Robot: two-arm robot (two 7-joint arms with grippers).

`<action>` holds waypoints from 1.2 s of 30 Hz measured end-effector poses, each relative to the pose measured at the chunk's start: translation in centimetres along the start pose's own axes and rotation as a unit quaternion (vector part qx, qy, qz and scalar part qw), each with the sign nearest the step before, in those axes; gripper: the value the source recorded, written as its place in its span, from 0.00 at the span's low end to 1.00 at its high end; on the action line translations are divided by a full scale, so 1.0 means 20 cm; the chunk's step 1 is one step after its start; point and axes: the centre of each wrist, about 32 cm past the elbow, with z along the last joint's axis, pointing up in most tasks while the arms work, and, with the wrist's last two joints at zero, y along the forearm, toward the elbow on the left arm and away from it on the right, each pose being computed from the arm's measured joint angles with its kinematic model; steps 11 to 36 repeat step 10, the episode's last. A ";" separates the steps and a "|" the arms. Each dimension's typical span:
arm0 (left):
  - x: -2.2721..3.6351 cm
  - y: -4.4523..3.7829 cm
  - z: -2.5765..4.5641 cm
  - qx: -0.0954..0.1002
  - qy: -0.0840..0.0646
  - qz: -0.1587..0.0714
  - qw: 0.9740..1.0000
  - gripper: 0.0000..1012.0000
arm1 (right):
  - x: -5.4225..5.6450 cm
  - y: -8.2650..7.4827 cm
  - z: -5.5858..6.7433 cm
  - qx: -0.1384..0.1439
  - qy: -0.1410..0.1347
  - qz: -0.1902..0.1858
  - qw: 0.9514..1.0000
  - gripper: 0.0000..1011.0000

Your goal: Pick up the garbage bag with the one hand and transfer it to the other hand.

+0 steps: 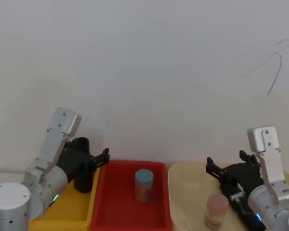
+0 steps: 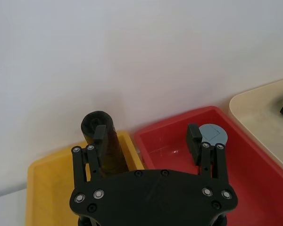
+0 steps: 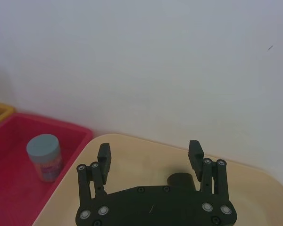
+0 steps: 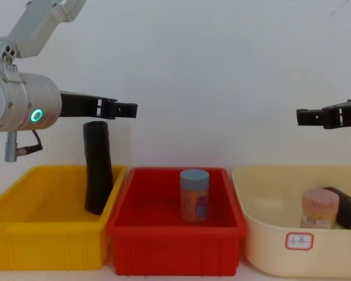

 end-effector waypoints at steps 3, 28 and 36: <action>0.000 0.000 0.000 0.000 0.000 0.000 1.000 0.99 | 0.00 0.00 0.00 0.001 0.000 -0.001 1.000 0.99; 0.000 0.000 0.000 0.000 0.000 0.000 1.000 0.99 | -0.01 0.00 0.00 0.003 0.000 -0.002 1.000 0.99; 0.000 0.000 0.000 0.000 0.000 0.000 1.000 0.99 | -0.01 0.00 0.00 0.003 0.000 -0.002 1.000 0.99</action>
